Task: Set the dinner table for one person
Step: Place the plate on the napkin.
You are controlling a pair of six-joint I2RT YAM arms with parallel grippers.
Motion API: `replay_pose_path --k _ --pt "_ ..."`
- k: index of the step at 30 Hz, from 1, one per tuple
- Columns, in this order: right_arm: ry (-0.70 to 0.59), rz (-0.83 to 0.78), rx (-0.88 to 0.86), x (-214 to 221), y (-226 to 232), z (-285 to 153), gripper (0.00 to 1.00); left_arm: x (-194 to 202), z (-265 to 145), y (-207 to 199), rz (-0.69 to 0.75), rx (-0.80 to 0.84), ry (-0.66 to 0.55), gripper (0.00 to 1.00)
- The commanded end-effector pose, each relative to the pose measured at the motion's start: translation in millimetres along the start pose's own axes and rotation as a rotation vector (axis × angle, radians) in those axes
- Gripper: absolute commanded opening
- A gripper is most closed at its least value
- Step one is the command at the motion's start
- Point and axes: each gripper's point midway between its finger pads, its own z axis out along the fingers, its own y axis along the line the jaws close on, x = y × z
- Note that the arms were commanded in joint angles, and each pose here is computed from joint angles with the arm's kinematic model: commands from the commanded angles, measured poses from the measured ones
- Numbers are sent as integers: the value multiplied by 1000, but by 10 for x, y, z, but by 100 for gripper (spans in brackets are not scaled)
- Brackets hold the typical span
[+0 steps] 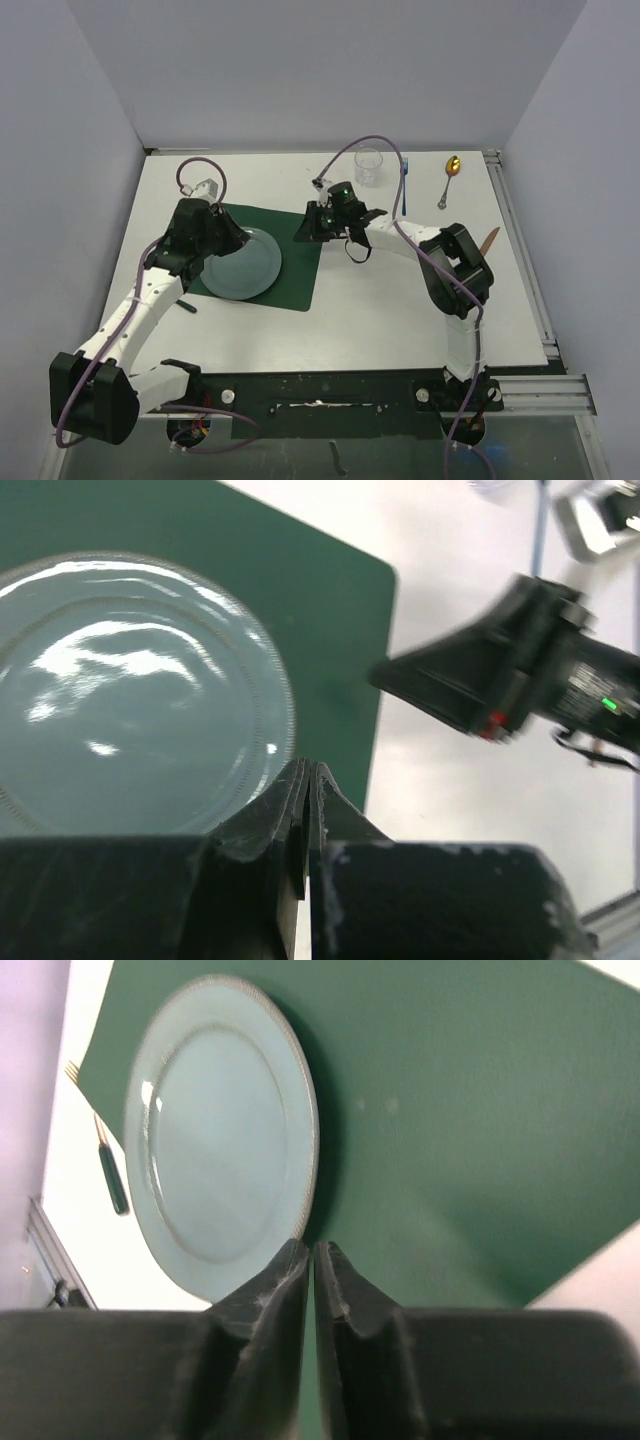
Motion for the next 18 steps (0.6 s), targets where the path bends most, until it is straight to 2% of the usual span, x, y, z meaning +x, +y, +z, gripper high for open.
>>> replay_pose_path --k 1,7,12,18 --pt "-29 -49 25 76 133 -205 1 -74 165 422 -1 -184 -70 0" --pt "20 -66 53 402 166 -174 0 -36 305 884 -62 -374 -96 0" --pt "42 -99 57 538 273 -105 0 -152 235 1229 -72 -563 -155 0" --pt "63 -116 93 613 241 -40 0 -246 158 1527 -104 -667 -150 1"
